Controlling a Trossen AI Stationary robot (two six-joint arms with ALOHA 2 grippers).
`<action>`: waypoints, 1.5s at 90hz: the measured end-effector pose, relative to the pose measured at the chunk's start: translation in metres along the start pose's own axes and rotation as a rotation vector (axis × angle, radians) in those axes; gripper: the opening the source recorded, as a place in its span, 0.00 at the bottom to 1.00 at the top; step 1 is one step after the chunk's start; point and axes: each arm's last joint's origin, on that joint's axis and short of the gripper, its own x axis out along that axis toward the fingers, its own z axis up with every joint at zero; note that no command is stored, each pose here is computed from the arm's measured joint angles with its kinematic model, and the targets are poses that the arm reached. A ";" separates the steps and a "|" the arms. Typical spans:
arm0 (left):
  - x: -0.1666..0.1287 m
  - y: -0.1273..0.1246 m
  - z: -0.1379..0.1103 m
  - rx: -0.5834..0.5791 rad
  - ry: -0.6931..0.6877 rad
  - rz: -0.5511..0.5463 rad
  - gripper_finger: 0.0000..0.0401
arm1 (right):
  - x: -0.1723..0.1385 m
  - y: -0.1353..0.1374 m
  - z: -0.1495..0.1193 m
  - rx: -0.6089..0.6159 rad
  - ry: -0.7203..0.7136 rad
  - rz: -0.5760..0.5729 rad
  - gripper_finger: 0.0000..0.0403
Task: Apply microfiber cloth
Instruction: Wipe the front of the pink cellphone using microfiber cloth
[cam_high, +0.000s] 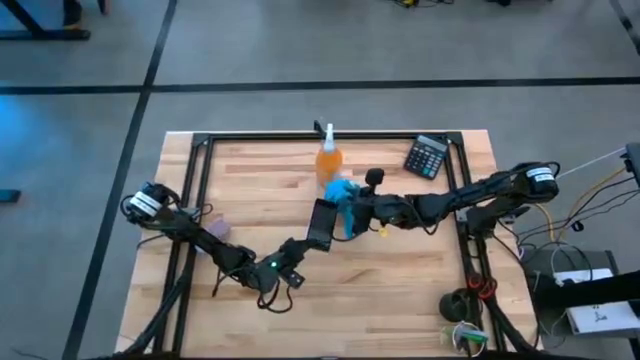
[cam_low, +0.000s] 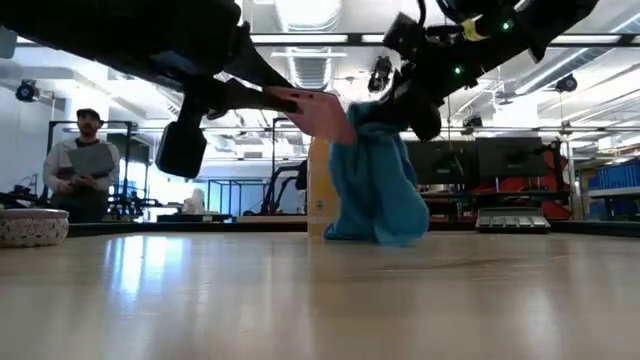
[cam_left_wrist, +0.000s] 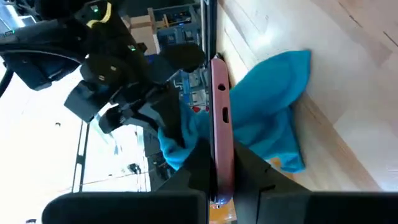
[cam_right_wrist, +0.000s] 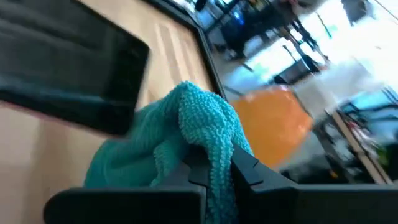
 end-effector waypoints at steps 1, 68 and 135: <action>0.000 0.000 0.000 0.000 0.000 0.000 0.03 | 0.000 0.000 -0.001 -0.001 0.006 -0.001 0.00; 0.023 0.007 -0.011 -0.306 0.068 0.009 0.03 | -0.001 0.033 0.013 0.096 -0.176 0.206 0.00; 0.064 0.003 -0.039 -0.478 0.167 -0.103 0.03 | -0.027 0.055 0.045 0.123 -0.341 0.514 0.00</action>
